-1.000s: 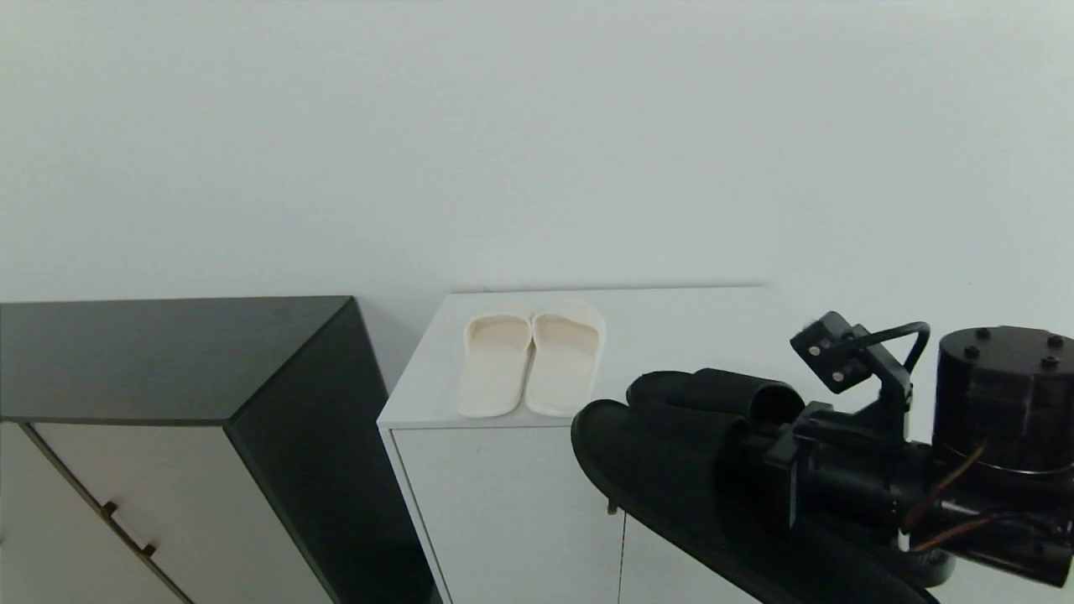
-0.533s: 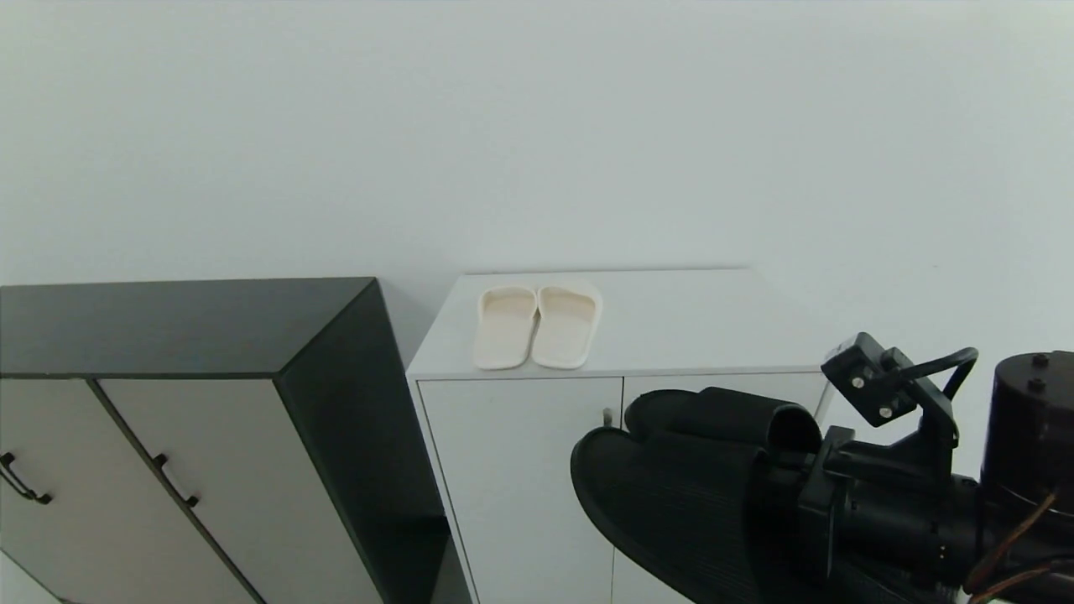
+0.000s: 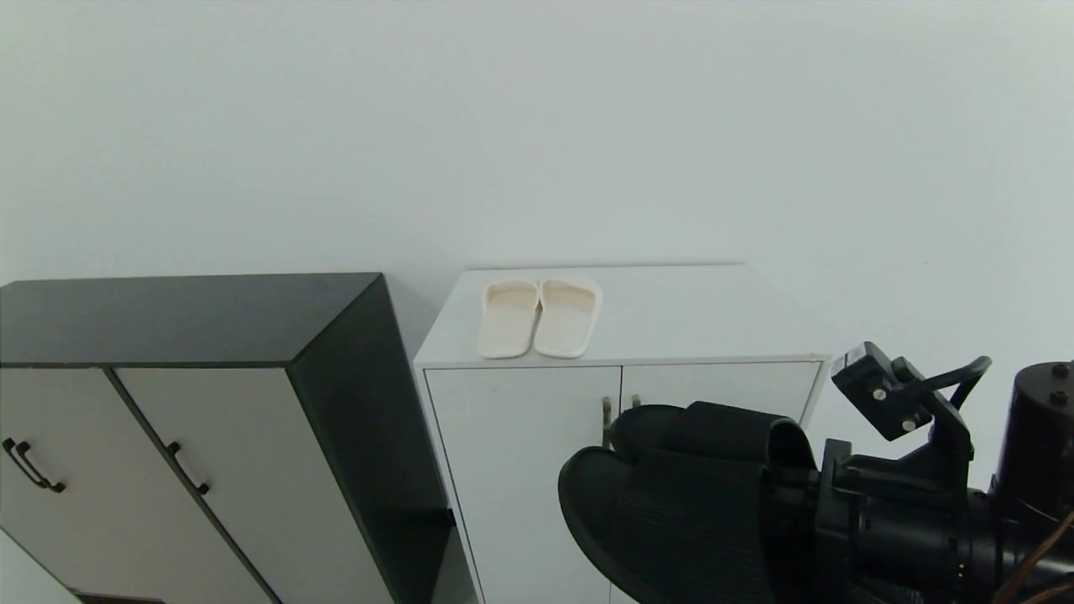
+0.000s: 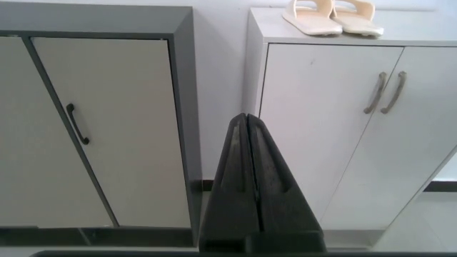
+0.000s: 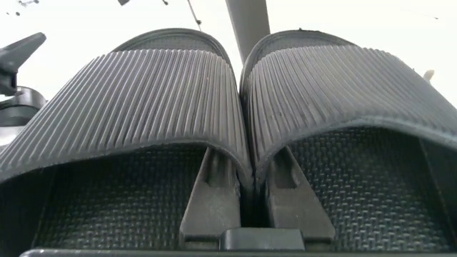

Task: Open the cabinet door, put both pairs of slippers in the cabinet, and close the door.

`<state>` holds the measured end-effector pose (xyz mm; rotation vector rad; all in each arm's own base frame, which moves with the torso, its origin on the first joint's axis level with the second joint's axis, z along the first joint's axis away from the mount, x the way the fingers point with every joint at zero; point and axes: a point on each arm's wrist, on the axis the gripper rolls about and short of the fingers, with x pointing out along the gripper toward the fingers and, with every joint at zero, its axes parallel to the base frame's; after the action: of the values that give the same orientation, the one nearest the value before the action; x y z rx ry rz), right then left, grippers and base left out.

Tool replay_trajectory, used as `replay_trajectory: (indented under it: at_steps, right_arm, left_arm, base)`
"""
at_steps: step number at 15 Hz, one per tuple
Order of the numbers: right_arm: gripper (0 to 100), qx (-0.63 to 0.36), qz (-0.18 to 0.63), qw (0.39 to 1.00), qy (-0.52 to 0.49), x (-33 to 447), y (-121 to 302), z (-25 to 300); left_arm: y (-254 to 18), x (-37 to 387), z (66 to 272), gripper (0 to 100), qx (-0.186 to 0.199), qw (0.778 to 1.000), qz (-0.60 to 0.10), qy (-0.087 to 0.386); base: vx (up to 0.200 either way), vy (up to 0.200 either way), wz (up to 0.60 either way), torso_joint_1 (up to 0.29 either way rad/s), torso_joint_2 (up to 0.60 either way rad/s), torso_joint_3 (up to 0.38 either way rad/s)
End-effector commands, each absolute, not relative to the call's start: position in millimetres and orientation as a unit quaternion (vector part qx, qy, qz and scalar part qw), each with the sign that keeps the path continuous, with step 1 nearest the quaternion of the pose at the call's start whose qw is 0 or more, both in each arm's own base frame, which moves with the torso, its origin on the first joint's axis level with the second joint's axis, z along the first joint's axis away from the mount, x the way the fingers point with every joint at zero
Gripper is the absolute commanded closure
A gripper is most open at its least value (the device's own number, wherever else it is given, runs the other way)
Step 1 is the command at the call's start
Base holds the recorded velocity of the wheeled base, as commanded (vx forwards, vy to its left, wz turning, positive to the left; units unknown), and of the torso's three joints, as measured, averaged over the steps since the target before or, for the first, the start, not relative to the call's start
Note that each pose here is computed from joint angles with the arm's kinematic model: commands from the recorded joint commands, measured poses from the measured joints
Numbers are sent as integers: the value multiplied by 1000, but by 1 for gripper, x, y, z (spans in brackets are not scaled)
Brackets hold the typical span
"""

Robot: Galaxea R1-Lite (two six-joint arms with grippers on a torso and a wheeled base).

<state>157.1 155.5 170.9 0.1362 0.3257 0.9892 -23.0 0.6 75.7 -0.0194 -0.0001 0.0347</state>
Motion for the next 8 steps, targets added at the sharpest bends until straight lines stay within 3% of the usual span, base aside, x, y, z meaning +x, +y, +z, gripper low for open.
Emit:
replay_trajectory:
  at_steps: [1,8]
  right_arm:
    - [100,63,470,865,165,158,155,166]
    - [100,60,465,865,182,161,154,158]
  left_arm:
    - [1,-23,76,100,-10,1000,18,1]
    - [1,-23,76,100,-11,1000,18,0]
  base:
    - [0,0,0,0,0,0]
    - [0,-200,0,2,4,2]
